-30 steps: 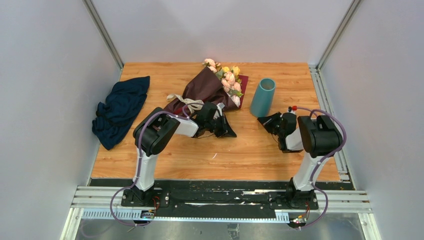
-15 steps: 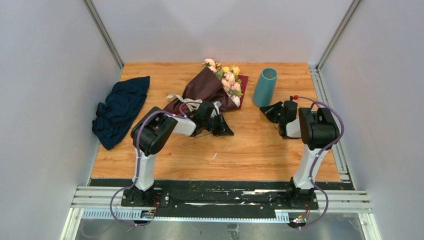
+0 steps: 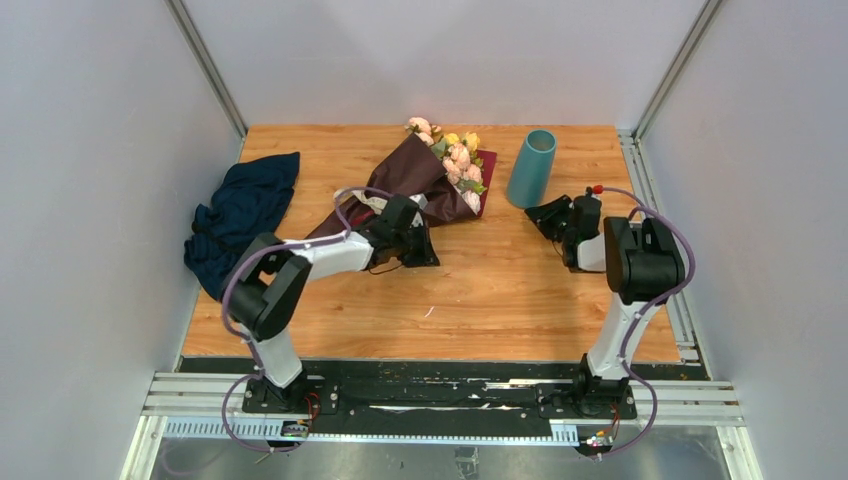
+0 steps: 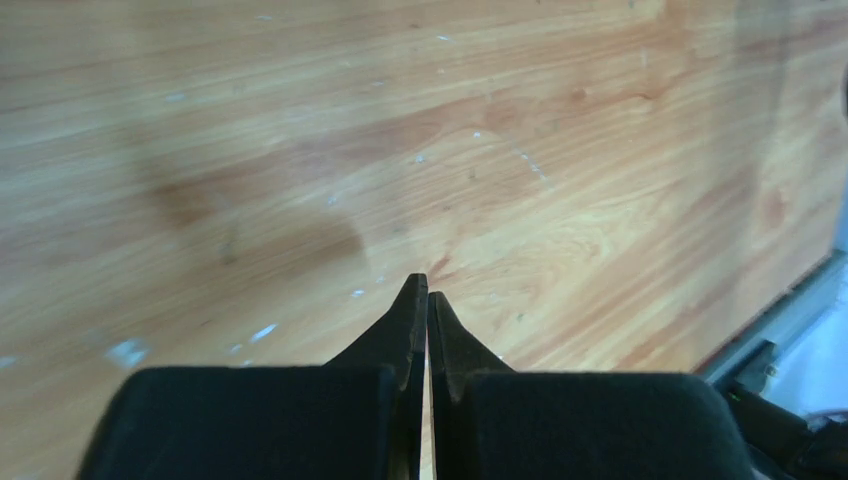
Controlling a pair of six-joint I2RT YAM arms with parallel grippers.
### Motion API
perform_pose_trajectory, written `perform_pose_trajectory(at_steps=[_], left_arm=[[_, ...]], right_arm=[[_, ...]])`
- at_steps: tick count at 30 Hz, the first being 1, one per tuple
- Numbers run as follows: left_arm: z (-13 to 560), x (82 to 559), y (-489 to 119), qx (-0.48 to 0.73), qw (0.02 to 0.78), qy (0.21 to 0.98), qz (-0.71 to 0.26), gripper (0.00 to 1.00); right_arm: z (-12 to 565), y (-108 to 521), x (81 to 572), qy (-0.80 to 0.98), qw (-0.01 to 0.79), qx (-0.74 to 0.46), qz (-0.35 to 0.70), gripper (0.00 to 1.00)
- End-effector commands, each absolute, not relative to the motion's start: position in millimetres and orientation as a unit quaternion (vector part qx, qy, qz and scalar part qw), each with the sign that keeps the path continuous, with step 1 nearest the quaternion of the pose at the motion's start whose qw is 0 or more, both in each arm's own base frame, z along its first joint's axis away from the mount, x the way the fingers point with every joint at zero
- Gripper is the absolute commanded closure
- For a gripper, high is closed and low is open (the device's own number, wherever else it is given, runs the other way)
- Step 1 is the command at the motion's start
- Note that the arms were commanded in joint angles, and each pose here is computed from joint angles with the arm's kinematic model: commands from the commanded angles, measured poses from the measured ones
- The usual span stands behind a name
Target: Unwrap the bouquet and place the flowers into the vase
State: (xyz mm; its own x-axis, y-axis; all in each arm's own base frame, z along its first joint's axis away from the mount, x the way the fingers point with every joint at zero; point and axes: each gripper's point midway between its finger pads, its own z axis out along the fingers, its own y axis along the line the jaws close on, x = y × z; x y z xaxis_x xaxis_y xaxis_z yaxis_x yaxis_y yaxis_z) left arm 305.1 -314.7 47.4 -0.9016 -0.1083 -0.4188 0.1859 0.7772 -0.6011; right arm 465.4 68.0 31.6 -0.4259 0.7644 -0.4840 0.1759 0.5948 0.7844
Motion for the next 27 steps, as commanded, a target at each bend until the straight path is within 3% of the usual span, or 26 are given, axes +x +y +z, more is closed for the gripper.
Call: perform_pose_trajectory(at_steps=[1,5,7,11,13,14,18,27], left_arm=[[73.4,311.9,-251.9,0.059,0.320,0.932,-0.159,0.97],[112.8,323.9,-196.8,0.068,0.405,0.911,-0.024,0.79],[131.1,330.6,-165.0,0.097,0.431,0.895,0.063,0.69],[147.5,354.6,-128.7,0.144,0.437,0.864,0.202,0.68],[144.0,366.8,-113.8,0.117,0.417,0.871,0.233,0.28],[143.1,370.4,-106.0,0.104,0.406,0.872,0.253,0.02],[128.0,381.7,-113.3,0.188,0.365,0.882,0.231,0.00],[101.7,388.4,-134.6,0.355,0.368,0.837,0.194,0.00]], right_arm=[[9.8,83.4,418.4,0.827,0.402,0.276,0.279,0.52],[17.5,107.6,394.3,0.841,0.401,0.233,0.278,0.29],[23.4,125.7,381.9,0.852,0.400,0.202,0.271,0.24],[35.3,153.7,367.0,0.859,0.402,0.163,0.272,0.22],[41.6,168.4,364.6,0.857,0.400,0.151,0.289,0.21],[43.5,173.7,364.5,0.856,0.397,0.146,0.298,0.21],[53.7,183.9,363.0,0.857,0.391,0.127,0.311,0.21],[66.0,191.6,361.4,0.848,0.393,0.121,0.333,0.24]])
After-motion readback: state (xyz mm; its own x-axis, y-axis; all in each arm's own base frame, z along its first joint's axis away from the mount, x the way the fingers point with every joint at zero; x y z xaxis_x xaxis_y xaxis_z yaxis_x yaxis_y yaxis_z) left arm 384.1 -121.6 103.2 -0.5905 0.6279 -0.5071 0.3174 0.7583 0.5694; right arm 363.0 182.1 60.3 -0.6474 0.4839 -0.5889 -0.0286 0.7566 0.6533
